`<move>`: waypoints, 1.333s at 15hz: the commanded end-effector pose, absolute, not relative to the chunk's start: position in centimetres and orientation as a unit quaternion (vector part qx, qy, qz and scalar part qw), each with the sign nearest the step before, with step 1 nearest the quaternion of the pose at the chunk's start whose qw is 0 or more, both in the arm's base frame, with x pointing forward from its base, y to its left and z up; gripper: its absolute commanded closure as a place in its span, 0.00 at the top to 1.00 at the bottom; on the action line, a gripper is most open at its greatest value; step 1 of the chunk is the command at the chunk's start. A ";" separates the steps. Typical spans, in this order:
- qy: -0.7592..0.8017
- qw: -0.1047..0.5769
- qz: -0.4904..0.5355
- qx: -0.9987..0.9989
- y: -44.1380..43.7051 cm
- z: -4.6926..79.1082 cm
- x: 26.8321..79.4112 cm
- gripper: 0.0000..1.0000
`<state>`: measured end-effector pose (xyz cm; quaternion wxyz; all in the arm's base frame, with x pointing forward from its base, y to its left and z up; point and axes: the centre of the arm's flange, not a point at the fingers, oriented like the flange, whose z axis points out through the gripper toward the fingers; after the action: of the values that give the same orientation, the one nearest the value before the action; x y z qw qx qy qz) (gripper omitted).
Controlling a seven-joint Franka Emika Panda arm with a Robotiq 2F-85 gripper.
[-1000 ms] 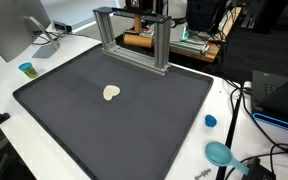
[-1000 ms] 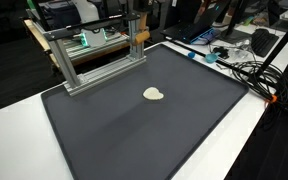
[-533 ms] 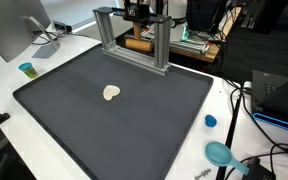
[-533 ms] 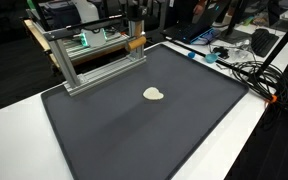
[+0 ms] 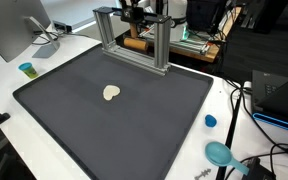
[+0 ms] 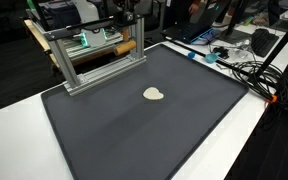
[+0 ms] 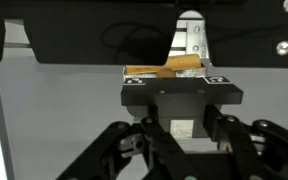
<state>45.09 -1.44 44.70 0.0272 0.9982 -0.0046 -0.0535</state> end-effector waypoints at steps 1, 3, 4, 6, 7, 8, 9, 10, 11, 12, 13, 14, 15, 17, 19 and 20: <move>-0.015 0.013 -0.024 1.000 -3.0 46.4 40.5 0.21; -0.009 0.012 -0.004 1.000 -2.2 47.9 39.3 0.21; -0.005 0.012 0.007 1.000 -1.7 48.6 39.2 0.21; 0.005 0.015 0.018 1.000 -0.7 49.6 38.8 0.21; 0.010 0.018 0.020 1.000 -0.2 49.9 38.5 0.21; 0.016 0.021 0.018 0.999 0.1 50.0 38.2 0.21; 0.022 0.021 0.014 0.999 0.5 49.9 38.0 0.21; 0.029 0.022 0.011 0.999 0.9 49.7 37.9 0.21; 0.032 0.022 0.006 0.999 1.3 49.3 37.7 0.21; 0.035 0.019 0.003 0.999 1.6 49.0 37.6 0.21; 0.036 0.018 -0.002 0.999 1.7 48.4 37.4 0.21; 0.033 0.018 -0.008 0.999 1.9 48.0 37.3 0.21; 0.025 0.019 -0.011 0.999 1.7 47.6 37.3 0.21; 0.017 0.020 -0.017 1.000 1.7 47.0 37.4 0.21; 0.009 0.016 -0.024 1.000 1.4 46.6 37.4 0.21; 0.006 0.016 -0.028 0.999 1.3 46.4 37.4 0.21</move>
<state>38.05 0.93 46.64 0.0293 0.9991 0.0200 -0.0216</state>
